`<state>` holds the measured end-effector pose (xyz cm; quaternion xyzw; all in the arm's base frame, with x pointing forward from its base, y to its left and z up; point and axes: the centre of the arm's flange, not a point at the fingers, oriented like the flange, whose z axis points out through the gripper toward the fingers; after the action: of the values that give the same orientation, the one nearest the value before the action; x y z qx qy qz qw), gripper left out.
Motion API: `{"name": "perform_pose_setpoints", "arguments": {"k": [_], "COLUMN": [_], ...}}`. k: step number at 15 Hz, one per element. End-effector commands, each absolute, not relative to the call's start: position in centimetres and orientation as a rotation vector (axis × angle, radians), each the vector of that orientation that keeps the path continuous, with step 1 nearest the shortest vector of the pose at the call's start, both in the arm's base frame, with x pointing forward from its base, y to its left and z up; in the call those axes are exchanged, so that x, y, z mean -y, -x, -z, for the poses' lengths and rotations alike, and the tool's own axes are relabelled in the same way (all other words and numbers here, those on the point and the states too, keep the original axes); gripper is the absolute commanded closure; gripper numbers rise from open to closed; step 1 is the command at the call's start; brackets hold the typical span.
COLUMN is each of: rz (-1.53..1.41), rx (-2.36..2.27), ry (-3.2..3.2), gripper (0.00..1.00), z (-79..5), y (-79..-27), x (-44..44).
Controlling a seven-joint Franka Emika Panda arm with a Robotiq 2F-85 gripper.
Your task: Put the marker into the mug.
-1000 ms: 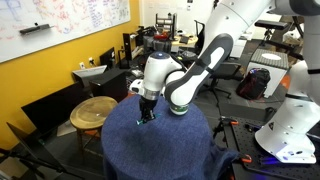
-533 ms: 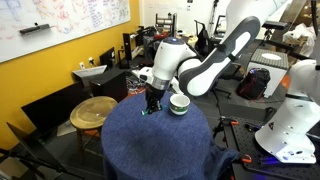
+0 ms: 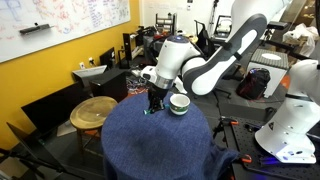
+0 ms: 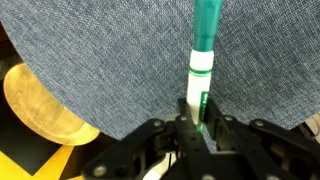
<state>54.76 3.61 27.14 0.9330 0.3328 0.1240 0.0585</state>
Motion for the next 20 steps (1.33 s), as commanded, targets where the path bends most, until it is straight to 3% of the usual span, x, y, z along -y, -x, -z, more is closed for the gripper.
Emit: {"name": "perform_pose_setpoints", "arguments": {"k": [1,20], "rz": [-0.395,-0.173], "rx": [-1.032,-0.993], "ry": [-2.802,-2.548], "gripper": [0.95,0.95], "z": [-28.1,-34.5], "y": [-53.9,-45.7], "x": [-3.3,4.0]}}
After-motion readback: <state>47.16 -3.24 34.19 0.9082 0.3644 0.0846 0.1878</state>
